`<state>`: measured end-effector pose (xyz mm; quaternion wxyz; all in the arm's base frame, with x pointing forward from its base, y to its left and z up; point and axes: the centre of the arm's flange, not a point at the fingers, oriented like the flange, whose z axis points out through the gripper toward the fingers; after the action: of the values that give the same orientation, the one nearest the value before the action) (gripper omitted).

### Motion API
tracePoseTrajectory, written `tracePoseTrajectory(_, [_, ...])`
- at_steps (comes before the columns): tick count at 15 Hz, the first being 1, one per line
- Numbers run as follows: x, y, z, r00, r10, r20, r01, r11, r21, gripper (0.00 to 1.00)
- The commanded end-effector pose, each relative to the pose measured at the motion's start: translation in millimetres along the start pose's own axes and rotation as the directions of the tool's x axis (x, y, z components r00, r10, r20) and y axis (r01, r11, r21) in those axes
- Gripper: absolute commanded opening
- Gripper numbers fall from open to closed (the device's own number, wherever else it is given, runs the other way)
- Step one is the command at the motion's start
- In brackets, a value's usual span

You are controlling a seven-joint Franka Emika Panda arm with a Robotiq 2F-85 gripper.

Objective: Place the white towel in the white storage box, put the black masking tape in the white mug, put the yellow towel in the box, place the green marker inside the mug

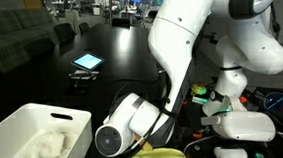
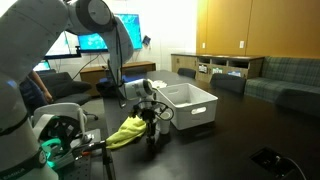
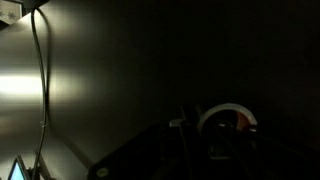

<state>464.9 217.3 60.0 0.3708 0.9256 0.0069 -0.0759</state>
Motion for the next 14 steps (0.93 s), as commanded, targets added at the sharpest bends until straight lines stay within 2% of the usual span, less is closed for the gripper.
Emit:
tracePoseTrajectory(1, [-25.9,15.6,-14.8,0.999,0.032,-0.024,-0.033,0.999,-0.038,0.13])
tracePoseTrajectory(9, [-81.5,40.6,-64.6,0.991,0.122,-0.061,-0.128,0.987,-0.093,0.13])
tracePoseTrajectory(12, [-84.1,43.9,-77.6,0.989,0.132,-0.068,-0.138,0.985,-0.099,0.13])
tracePoseTrajectory(14, [-80.5,44.9,-78.3,0.987,0.139,-0.077,-0.144,0.987,-0.066,0.11])
